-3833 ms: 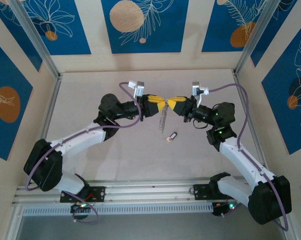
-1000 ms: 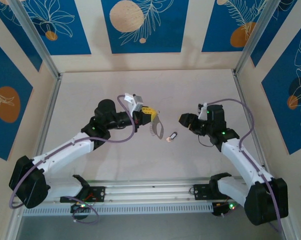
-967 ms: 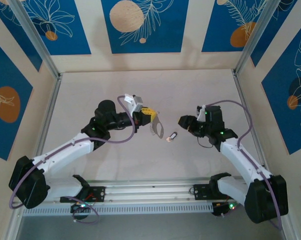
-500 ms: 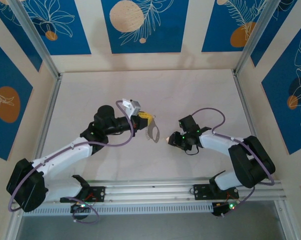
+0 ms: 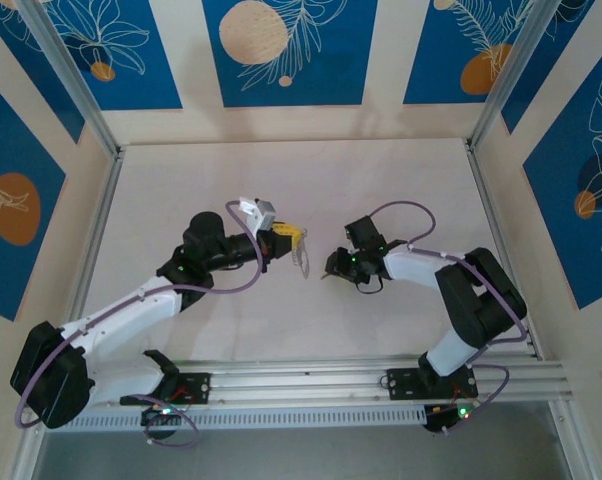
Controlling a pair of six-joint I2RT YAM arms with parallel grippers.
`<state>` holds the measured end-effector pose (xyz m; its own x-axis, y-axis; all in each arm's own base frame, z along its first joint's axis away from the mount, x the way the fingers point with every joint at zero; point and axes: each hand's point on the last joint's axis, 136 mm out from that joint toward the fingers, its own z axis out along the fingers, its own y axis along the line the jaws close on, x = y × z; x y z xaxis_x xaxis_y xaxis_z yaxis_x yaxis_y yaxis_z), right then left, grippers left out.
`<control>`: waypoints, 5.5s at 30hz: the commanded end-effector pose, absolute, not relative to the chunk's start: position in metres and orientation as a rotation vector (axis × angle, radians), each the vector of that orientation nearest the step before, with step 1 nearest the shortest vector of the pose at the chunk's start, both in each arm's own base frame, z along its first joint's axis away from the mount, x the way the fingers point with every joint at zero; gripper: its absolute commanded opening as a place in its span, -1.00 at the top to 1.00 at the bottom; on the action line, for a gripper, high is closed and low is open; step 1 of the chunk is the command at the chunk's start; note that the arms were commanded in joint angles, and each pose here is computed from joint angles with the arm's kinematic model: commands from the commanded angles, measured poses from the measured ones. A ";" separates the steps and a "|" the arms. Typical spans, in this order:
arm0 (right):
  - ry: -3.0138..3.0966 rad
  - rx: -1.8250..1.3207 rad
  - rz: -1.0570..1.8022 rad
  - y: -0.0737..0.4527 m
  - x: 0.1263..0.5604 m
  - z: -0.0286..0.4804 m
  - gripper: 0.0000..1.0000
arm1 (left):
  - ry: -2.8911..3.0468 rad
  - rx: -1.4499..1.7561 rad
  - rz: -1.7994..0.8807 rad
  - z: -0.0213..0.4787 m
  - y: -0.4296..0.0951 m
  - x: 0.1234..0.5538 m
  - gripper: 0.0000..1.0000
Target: Put the keys on the keyring
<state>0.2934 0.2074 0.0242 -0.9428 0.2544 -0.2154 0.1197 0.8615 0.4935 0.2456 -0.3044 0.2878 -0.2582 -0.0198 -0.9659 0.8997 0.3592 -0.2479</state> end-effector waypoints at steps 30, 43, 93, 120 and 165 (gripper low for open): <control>2.701 0.425 0.663 0.205 0.323 0.025 0.24 | 1.501 0.787 -1.106 0.305 -0.294 0.242 1.00; 2.707 0.485 0.773 0.208 0.320 0.024 0.42 | 1.503 0.792 -1.113 0.303 -0.295 0.243 1.00; 2.678 0.522 0.853 0.211 0.325 0.026 1.00 | 1.497 0.792 -1.136 0.303 -0.296 0.244 1.00; 1.823 -0.293 1.229 0.186 0.259 0.269 1.00 | 1.409 0.957 -1.161 0.329 -0.311 0.232 1.00; 1.623 -0.627 1.210 0.229 0.214 0.336 1.00 | 1.299 1.232 -1.160 0.331 -0.362 0.211 1.00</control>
<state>0.2130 0.2296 0.3243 -0.4346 0.1451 -0.8889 -0.8163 0.3536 0.4568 0.2197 -0.3598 0.3059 -0.0938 0.1187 -0.9885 0.9937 0.0726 -0.0856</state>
